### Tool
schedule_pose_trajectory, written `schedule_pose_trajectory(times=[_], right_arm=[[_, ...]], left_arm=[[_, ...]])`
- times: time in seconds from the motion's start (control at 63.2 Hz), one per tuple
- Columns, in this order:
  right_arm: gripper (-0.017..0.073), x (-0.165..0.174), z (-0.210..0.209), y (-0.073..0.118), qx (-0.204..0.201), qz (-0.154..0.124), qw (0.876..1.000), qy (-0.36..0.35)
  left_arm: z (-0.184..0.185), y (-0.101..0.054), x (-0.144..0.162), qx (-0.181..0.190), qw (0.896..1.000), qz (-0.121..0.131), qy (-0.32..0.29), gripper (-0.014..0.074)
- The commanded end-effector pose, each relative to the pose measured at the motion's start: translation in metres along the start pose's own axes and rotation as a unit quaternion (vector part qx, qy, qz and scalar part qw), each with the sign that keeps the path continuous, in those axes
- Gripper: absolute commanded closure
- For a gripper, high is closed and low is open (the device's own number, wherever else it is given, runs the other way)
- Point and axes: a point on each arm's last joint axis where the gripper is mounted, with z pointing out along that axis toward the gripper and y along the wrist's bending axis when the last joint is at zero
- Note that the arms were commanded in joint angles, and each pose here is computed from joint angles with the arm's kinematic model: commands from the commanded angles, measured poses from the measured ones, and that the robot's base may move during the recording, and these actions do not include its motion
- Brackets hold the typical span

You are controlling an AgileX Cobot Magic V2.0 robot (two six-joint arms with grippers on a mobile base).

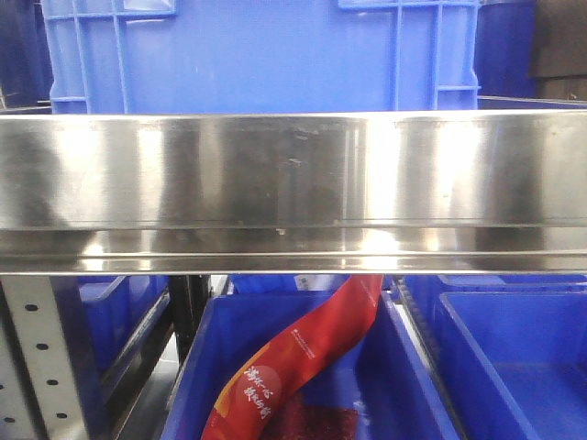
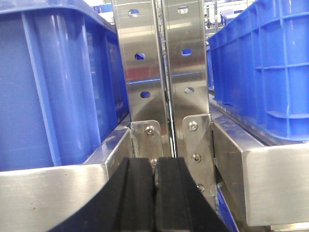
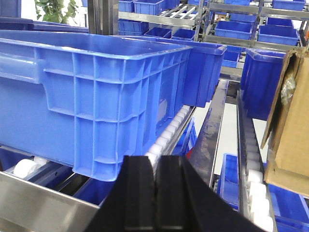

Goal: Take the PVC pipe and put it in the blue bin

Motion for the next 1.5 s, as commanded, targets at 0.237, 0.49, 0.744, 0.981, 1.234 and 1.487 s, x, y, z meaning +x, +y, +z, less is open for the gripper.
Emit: schedule_pose_trajectory(times=[0.237, 0.49, 0.744, 0.981, 1.234, 1.487], right_arm=[[0.0720, -0.001, -0.001, -0.001, 0.008, -0.002, 1.000, -0.009], [0.0720, -0.001, -0.001, -0.001, 0.008, -0.002, 1.000, -0.009], [0.0720, -0.003, -0.001, -0.002, 0.012, -0.002, 1.000, -0.019], [0.0720, -0.002, 0.001, -0.009, 0.055, -0.001, 0.996, -0.066], [0.0720, 0.004, 0.002, -0.019, 0.105, 0.004, 0.983, -0.148], [0.0720, 0.006, 0.003, -0.018, 0.101, 0.004, 0.985, -0.138]], left_arm=[[-0.001, 0.000, -0.002, 0.003, 1.000, -0.007, -0.013, 0.0704], [-0.001, 0.000, -0.002, 0.003, 1.000, -0.007, -0.013, 0.0704], [-0.001, 0.000, -0.002, 0.003, 1.000, -0.007, -0.013, 0.0704], [-0.001, 0.000, -0.002, 0.001, 1.000, -0.006, -0.012, 0.0704], [-0.001, 0.000, -0.002, 0.001, 1.000, -0.006, -0.012, 0.0704], [-0.001, 0.000, -0.002, 0.001, 1.000, -0.006, -0.012, 0.0704]])
